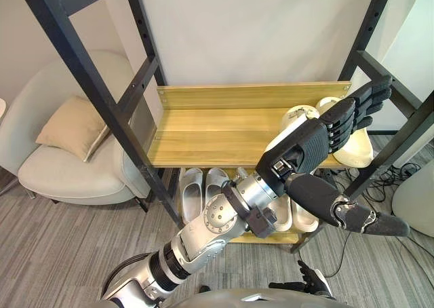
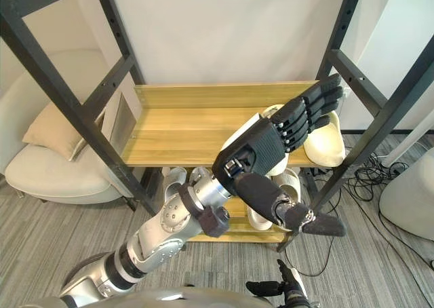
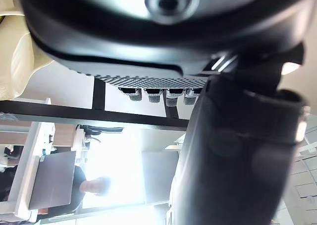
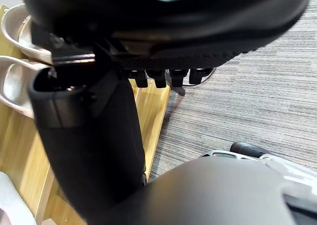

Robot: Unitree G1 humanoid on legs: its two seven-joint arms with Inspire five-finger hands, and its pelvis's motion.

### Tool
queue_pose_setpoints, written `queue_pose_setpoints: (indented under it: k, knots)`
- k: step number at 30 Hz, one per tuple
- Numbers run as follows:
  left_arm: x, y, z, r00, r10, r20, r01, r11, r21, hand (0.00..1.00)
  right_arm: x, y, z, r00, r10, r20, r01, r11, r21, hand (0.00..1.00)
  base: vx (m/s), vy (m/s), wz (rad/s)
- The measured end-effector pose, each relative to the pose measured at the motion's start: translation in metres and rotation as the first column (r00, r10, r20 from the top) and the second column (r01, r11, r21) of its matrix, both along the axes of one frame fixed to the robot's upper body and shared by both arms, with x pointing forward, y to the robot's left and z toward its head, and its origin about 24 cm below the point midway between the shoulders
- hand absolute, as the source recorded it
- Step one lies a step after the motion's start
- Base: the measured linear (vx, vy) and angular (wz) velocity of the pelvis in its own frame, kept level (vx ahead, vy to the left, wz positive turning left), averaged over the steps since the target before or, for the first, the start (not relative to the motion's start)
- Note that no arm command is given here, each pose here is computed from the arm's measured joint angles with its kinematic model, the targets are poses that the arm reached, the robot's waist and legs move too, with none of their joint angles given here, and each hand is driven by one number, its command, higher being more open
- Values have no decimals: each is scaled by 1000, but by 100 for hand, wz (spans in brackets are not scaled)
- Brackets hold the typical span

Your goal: Organize the slippers on the shoe rack

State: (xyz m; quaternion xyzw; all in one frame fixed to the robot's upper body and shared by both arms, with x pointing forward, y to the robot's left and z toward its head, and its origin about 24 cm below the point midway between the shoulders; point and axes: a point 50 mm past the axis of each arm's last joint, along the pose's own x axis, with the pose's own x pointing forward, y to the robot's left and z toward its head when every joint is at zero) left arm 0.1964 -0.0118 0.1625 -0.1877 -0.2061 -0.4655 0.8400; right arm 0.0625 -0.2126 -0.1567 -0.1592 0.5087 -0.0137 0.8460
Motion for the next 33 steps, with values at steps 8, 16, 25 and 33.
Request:
queue_pose_setpoints:
  k: [8, 16, 25, 33]
  knots:
    - [24, 28, -30, 958, 246, -147, -245, 969, 25, 100, -2, 4, -2, 1000, -6, -8, 6, 1000, 5, 100, -39, 9, 5]
    - [25, 39, -58, 924, 327, -197, -306, 943, 131, 100, -1, 9, -2, 1000, -17, -2, 17, 1000, 5, 100, 12, -2, 3]
    - [28, 46, -79, 893, 387, -229, -340, 914, 219, 100, 1, 11, -2, 1000, -16, 3, 16, 1000, 7, 100, 18, -8, 1]
    - [22, 38, -92, 897, 357, -260, -290, 920, 262, 100, 1, 10, -3, 1000, -17, 2, 17, 1000, 6, 100, -22, 7, -1]
